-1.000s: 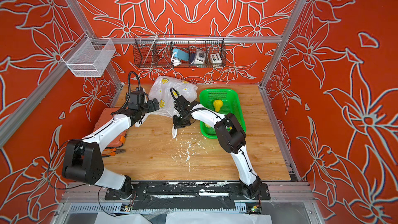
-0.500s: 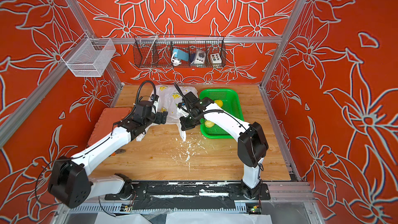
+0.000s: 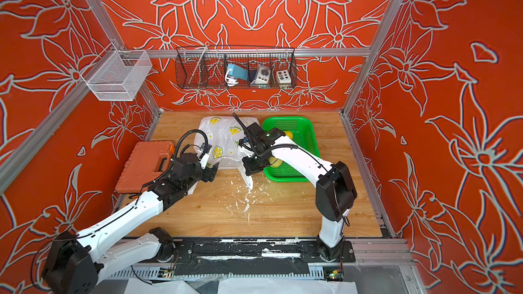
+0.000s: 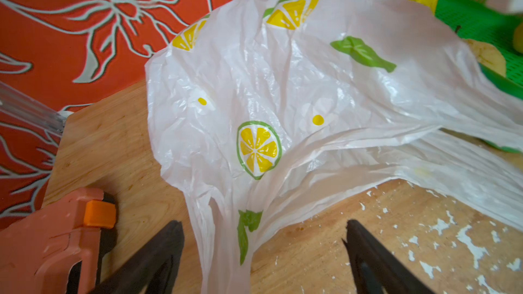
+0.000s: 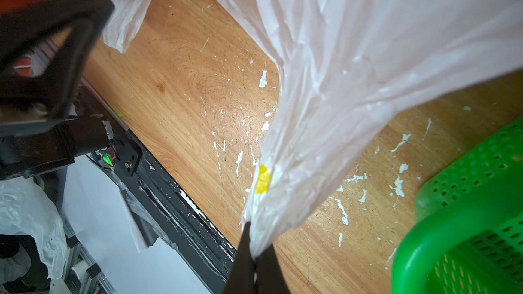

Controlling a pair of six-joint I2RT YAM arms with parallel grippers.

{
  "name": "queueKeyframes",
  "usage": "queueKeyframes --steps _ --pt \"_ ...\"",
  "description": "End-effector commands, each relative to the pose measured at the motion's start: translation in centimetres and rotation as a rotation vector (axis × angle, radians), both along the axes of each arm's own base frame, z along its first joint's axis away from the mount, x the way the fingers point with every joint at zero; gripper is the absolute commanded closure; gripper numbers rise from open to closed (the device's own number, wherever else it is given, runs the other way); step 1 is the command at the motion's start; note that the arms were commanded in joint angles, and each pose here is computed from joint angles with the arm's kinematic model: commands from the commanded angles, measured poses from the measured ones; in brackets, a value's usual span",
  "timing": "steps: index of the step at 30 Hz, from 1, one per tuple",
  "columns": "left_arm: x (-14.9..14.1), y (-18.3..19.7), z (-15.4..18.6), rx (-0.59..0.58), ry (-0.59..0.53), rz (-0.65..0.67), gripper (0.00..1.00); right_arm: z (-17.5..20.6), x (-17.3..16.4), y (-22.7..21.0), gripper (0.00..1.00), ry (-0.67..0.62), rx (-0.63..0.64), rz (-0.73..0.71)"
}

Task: Place the pears into plastic bags & tie knots
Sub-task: Pick up the plastic bag at the center of the board.

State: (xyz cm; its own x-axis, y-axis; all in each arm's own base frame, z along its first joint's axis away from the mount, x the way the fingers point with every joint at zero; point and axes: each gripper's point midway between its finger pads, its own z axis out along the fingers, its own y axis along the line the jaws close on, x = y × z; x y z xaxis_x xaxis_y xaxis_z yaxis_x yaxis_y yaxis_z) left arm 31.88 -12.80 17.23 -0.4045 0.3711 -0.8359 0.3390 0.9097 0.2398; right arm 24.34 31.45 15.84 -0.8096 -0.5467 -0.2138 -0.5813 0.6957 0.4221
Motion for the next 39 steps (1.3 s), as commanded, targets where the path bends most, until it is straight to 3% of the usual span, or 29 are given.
queueKeyframes --steps 1,13,19,21,23,24,28,29,30,31,33,37,39 --pt "0.0 -0.7 -0.6 0.069 -0.020 -0.032 0.12 0.8 -0.5 -0.9 1.00 -0.016 -0.003 0.015" --pt "2.4 -3.2 -2.4 0.133 -0.020 -0.051 0.11 1.3 -0.9 -1.0 1.00 -0.023 0.014 0.015" --pt "4.8 -3.8 -3.4 0.203 -0.046 0.016 0.11 1.1 -0.9 -0.9 1.00 -0.018 0.021 0.014" --pt "5.7 -3.6 -3.7 0.226 -0.057 0.059 0.15 1.0 -0.9 -0.8 1.00 -0.014 0.018 0.015" --pt "6.3 -3.9 -4.2 0.245 -0.053 0.060 0.28 1.0 -0.8 -0.9 1.00 -0.013 0.018 0.015" --pt "6.5 -4.1 -4.4 0.250 -0.047 0.053 0.40 1.0 -0.8 -0.8 1.00 -0.015 0.019 0.015" --pt "6.7 -4.6 -4.2 0.229 -0.039 0.041 1.00 1.3 -0.5 -1.2 1.00 -0.028 0.015 0.007" --pt "6.7 -4.7 -3.9 0.220 -0.038 0.039 1.00 1.5 -0.4 -1.4 1.00 -0.033 0.017 -0.001" --pt "6.6 -4.9 -3.7 0.207 -0.024 0.034 1.00 1.9 0.0 -1.8 0.90 -0.046 0.021 -0.019" --pt "6.6 -5.1 -3.3 0.195 -0.013 0.031 1.00 2.6 0.5 -2.3 0.74 -0.063 0.033 -0.047" --pt "6.6 -5.1 -2.5 0.164 0.008 0.054 1.00 4.4 1.7 -3.8 0.56 -0.104 0.063 -0.129" --pt "5.9 -4.8 -1.1 0.090 0.131 0.139 1.00 7.7 4.0 -9.4 0.35 -0.222 0.107 -0.380" --pt "5.2 -4.6 -0.9 0.048 0.203 0.182 1.00 7.5 5.0 -12.1 0.27 -0.258 0.057 -0.466"
